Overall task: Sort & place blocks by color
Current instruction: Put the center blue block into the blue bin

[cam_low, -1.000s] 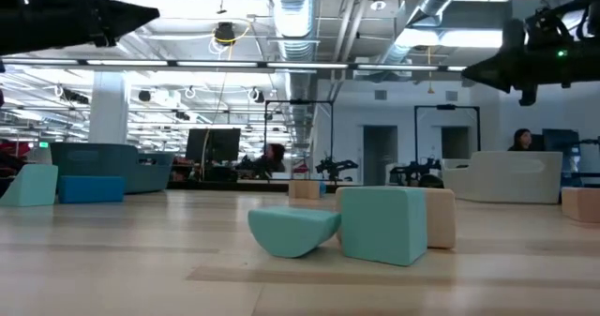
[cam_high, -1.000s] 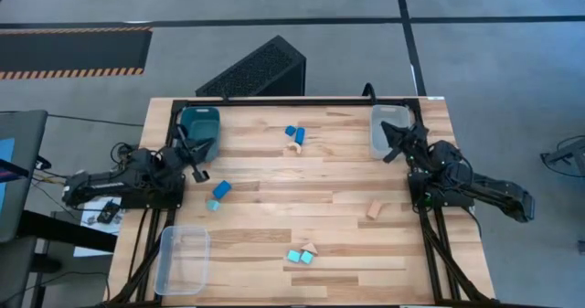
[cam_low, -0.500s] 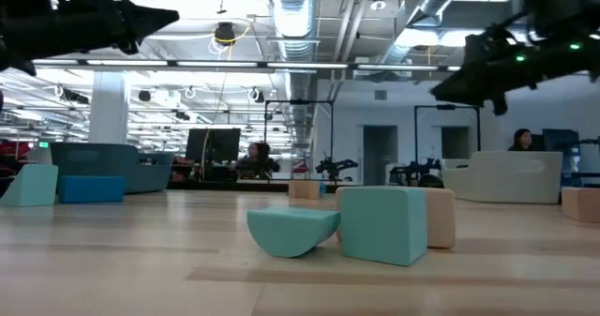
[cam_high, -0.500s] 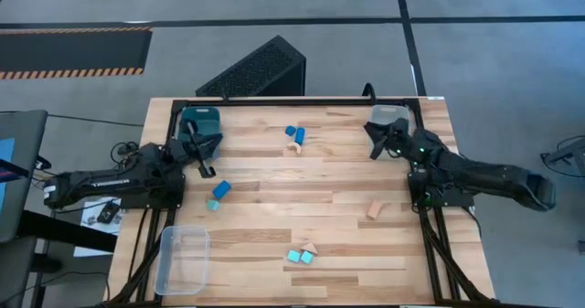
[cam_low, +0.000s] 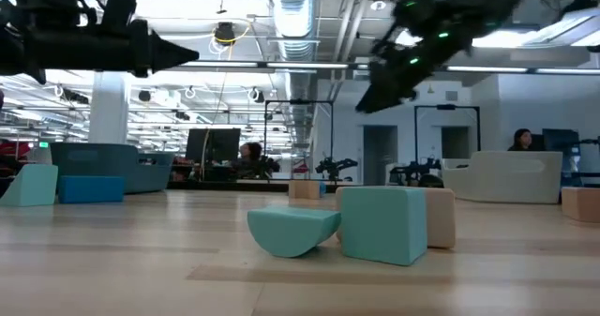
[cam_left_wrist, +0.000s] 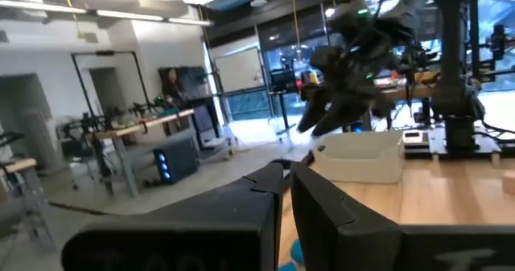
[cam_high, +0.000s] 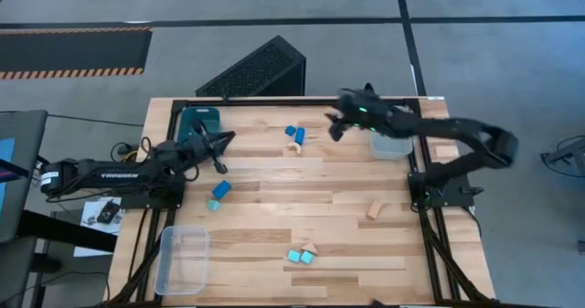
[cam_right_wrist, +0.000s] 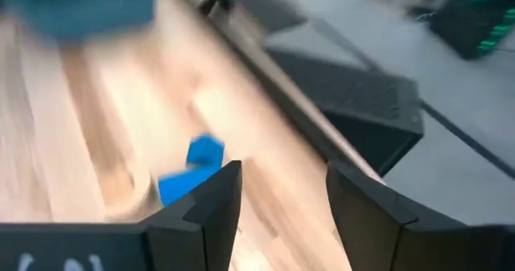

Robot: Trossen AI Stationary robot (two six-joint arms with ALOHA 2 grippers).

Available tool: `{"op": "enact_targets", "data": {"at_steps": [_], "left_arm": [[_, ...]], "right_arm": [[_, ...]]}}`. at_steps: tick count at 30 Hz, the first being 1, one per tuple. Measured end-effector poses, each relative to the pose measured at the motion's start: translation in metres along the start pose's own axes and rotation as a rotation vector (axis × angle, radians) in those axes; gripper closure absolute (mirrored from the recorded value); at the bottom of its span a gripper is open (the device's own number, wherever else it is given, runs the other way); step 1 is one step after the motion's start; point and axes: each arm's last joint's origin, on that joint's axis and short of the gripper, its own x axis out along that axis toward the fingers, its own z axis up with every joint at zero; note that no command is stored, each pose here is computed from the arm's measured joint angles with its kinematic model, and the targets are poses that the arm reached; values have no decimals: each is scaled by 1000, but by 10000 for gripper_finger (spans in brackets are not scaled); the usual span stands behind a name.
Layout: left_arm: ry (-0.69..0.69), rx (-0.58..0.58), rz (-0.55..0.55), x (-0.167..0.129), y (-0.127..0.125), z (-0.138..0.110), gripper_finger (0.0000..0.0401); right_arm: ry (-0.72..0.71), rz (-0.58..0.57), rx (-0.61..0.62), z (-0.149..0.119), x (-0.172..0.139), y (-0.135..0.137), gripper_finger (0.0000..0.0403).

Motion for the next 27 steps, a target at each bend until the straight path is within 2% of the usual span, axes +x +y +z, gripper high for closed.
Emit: {"op": "enact_targets", "data": {"at_steps": [5, 9, 15, 18, 22, 27], "left_arm": [[67, -24, -18, 1, -2, -7, 382], [76, -50, -14, 1, -2, -7, 382], [84, -56, 26, 1, -1, -8, 382], [113, -66, 63, 0, 0, -10, 382], [179, -88, 68, 0, -1, -16, 377], [223, -142, 119, -1, 0, -20, 346]], "right_arm": [[198, 110, -277, 19, 53, 9, 203], [339, 185, -420, 24, 87, 17, 204], [389, 237, -525, 25, 117, 25, 202], [357, 250, -584, 27, 123, 31, 204], [283, 227, -573, 34, 126, 32, 208], [225, 169, -381, 48, 118, 26, 208]]}}
